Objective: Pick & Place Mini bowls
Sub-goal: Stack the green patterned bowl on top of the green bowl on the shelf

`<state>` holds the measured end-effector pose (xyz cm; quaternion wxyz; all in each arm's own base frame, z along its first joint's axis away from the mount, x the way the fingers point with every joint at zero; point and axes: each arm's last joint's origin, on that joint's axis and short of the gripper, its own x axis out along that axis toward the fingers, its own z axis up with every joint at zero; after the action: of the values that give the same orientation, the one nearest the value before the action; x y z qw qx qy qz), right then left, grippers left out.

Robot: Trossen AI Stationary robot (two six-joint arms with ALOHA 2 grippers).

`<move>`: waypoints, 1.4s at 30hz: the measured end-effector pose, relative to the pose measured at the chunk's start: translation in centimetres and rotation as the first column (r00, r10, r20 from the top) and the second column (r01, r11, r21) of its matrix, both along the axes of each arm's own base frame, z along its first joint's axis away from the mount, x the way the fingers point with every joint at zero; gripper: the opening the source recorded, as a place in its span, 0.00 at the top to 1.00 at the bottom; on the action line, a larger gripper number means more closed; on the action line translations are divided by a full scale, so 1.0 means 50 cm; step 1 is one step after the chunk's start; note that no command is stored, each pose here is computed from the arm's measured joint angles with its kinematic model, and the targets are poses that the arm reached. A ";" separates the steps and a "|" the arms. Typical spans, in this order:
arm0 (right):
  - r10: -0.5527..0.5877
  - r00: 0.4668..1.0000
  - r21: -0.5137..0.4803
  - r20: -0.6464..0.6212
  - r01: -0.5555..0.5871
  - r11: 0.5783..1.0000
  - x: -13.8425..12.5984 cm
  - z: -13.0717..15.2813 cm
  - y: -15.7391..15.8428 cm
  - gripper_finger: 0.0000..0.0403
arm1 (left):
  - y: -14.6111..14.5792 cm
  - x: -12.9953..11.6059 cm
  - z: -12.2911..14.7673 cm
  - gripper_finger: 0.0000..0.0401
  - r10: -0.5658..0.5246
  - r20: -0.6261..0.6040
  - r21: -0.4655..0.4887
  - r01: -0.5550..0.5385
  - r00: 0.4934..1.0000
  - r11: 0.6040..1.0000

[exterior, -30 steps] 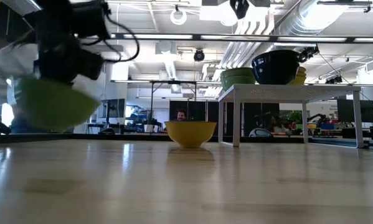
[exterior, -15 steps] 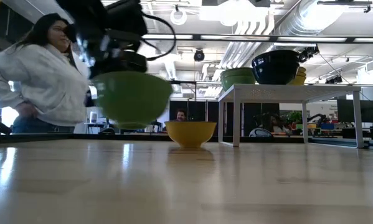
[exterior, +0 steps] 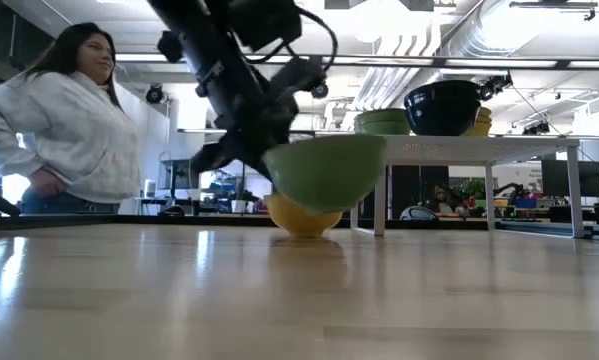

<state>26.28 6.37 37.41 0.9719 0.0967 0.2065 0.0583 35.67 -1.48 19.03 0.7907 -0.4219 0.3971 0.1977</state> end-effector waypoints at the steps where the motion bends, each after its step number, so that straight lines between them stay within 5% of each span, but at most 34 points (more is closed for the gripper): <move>1: 0.014 1.000 -0.013 0.000 -0.014 1.000 -0.001 0.000 0.003 1.00 | 0.001 0.003 0.000 0.98 0.019 -0.008 0.006 -0.018 1.000 1.000; 14: 0.098 0.995 -0.060 -0.005 -0.098 0.993 -0.003 -0.002 0.010 1.00 | 0.004 0.022 -0.027 0.96 0.103 -0.080 0.008 -0.103 0.991 0.995; 28: 0.053 0.999 -0.075 0.009 -0.052 0.996 -0.007 0.003 0.001 1.00 | 0.002 0.008 -0.002 0.66 -0.061 -0.080 -0.038 0.059 0.995 0.998; 34: 0.039 0.999 -0.081 0.010 -0.038 0.996 -0.008 0.003 0.000 1.00 | 0.009 -0.027 0.073 0.72 -0.098 -0.024 0.116 0.100 0.995 0.988; 42: 0.008 1.000 -0.093 0.005 -0.008 0.996 -0.008 0.002 -0.003 1.00 | -0.005 -0.085 0.155 0.98 -0.151 0.044 0.311 0.130 0.988 0.942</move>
<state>25.90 6.22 37.52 0.9757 0.0502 0.2067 0.0526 31.40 -1.71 26.76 0.8716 -0.2710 0.3638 0.1857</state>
